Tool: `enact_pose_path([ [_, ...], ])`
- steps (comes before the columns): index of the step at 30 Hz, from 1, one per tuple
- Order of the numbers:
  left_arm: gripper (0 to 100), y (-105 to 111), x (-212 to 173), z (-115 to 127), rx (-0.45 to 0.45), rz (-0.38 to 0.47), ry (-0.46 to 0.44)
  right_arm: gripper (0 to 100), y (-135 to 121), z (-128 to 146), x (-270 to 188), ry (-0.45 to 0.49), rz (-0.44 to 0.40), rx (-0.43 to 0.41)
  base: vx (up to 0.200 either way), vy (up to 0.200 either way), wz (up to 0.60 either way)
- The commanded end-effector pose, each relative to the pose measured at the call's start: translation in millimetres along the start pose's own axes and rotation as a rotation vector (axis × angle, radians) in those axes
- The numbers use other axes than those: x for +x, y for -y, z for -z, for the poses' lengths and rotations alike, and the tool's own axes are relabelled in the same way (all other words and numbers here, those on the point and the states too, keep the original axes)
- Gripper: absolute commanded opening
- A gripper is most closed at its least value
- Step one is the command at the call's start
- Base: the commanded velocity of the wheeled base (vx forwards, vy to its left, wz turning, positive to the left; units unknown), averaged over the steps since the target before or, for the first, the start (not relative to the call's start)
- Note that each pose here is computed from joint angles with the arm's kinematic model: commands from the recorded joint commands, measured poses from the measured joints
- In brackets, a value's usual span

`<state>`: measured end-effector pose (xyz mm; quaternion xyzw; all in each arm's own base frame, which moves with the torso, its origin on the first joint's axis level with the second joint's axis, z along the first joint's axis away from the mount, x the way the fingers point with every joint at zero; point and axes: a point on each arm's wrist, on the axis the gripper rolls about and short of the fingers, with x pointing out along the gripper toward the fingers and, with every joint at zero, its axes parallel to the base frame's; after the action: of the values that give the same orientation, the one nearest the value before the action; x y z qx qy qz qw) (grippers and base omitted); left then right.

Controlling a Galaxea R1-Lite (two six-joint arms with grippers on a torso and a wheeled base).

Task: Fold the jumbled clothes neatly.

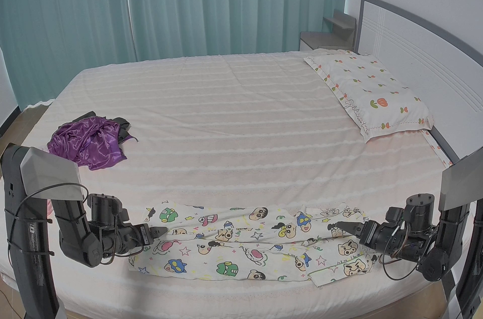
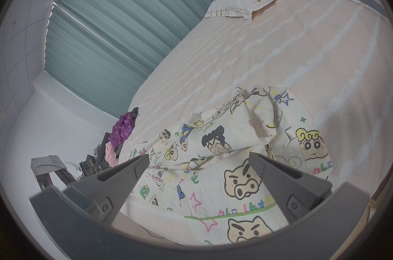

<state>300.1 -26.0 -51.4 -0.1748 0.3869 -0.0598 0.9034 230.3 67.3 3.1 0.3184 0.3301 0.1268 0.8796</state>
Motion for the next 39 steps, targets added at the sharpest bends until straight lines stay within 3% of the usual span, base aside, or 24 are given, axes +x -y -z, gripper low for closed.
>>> enact_pose_path([
  [1, 100, 1.1, 8.3, 1.0, 0.020, 0.007, -0.014, 100, 0.1, -0.1, 1.3, 0.006, -0.007, -0.002, 0.000, 0.000, 0.00],
  [5, 100, 7.3, 10.4, 2.3, 0.035, 0.021, -0.019, 100, 0.1, -0.1, 1.3, 0.006, -0.007, -0.002, 0.000, 0.000, 0.00],
  [6, 0, 8.9, 11.9, 1.5, 0.037, 0.026, -0.016, 100, 0.0, -0.4, 1.5, 0.007, -0.008, -0.003, 0.000, 0.000, 0.00],
  [14, 0, 3.8, 7.3, 0.9, 0.015, 0.011, -0.012, 100, 0.3, -0.7, 1.9, 0.008, -0.007, -0.002, 0.000, 0.000, 0.00],
  [30, 0, -17.0, -24.3, -37.3, -0.077, -0.041, 0.133, 100, -0.2, -2.3, 1.2, 0.017, -0.009, -0.002, 0.000, 0.000, 0.00],
  [39, 0, -48.5, -77.7, -83.9, -0.174, -0.108, 0.211, 100, 0.9, -2.3, 1.9, 0.016, -0.006, 0.000, 0.000, 0.000, 0.00],
])
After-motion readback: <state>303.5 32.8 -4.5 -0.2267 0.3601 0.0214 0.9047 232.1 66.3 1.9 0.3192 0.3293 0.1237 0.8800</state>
